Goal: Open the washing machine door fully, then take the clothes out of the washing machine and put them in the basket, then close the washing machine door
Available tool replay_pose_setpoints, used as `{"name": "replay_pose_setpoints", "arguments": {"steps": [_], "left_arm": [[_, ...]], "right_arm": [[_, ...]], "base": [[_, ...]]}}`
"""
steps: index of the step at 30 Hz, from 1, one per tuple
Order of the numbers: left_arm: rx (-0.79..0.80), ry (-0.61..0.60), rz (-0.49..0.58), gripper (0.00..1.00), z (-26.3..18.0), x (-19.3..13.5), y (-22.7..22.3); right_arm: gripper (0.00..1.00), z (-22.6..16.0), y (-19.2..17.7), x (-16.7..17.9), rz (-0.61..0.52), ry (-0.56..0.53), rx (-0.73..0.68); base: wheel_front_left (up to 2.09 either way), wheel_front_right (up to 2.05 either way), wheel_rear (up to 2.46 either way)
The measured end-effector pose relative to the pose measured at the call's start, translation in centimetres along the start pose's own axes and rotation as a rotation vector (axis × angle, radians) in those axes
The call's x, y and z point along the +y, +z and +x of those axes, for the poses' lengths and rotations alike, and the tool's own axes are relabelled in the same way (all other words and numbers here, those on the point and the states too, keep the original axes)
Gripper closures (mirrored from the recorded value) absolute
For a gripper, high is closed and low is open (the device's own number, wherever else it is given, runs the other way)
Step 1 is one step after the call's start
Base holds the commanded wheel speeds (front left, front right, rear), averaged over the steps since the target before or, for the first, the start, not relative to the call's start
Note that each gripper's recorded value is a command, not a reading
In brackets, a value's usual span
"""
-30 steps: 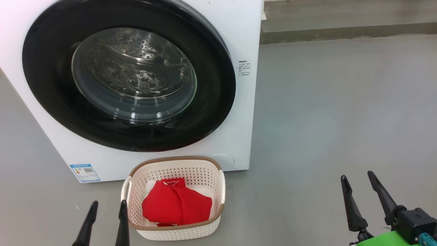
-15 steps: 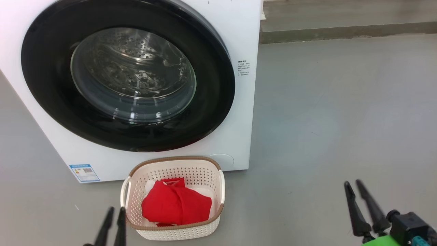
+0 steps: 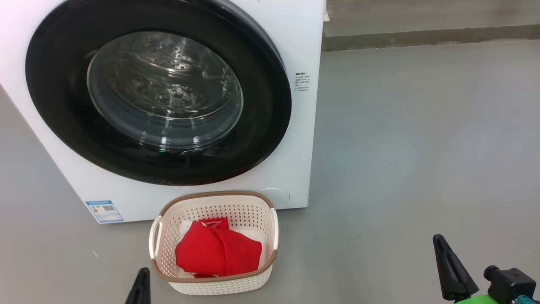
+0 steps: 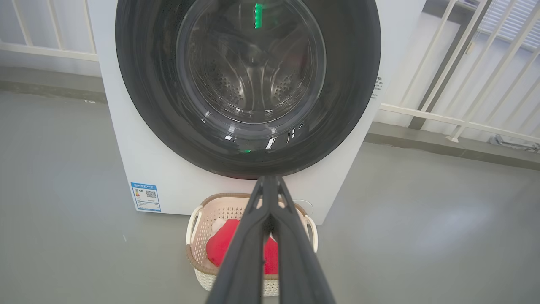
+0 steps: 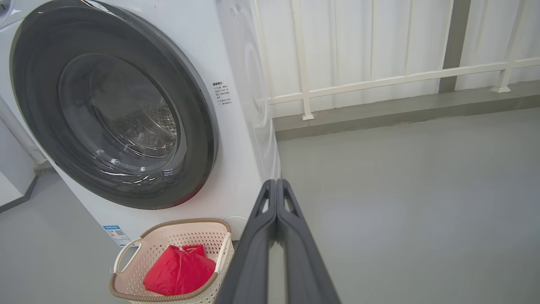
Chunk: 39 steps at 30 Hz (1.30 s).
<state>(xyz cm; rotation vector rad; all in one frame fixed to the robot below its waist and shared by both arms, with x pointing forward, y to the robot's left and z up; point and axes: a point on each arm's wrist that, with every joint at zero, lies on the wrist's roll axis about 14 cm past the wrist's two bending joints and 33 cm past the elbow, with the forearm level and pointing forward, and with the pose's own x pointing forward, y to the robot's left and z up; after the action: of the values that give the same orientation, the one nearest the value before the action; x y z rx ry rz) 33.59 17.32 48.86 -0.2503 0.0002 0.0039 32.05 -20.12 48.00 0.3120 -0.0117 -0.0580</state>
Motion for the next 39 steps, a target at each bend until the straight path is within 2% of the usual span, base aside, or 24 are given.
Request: {"name": "replay_pose_setpoints", "arguments": {"steps": [39], "left_arm": [[0.083,0.070,-0.446,1.00,1.1,1.3,-1.2]], "right_arm": [[1.00,1.6,-0.7,-0.8,0.429,-0.071,0.049]], "base": [[0.00,0.00,0.00]]}}
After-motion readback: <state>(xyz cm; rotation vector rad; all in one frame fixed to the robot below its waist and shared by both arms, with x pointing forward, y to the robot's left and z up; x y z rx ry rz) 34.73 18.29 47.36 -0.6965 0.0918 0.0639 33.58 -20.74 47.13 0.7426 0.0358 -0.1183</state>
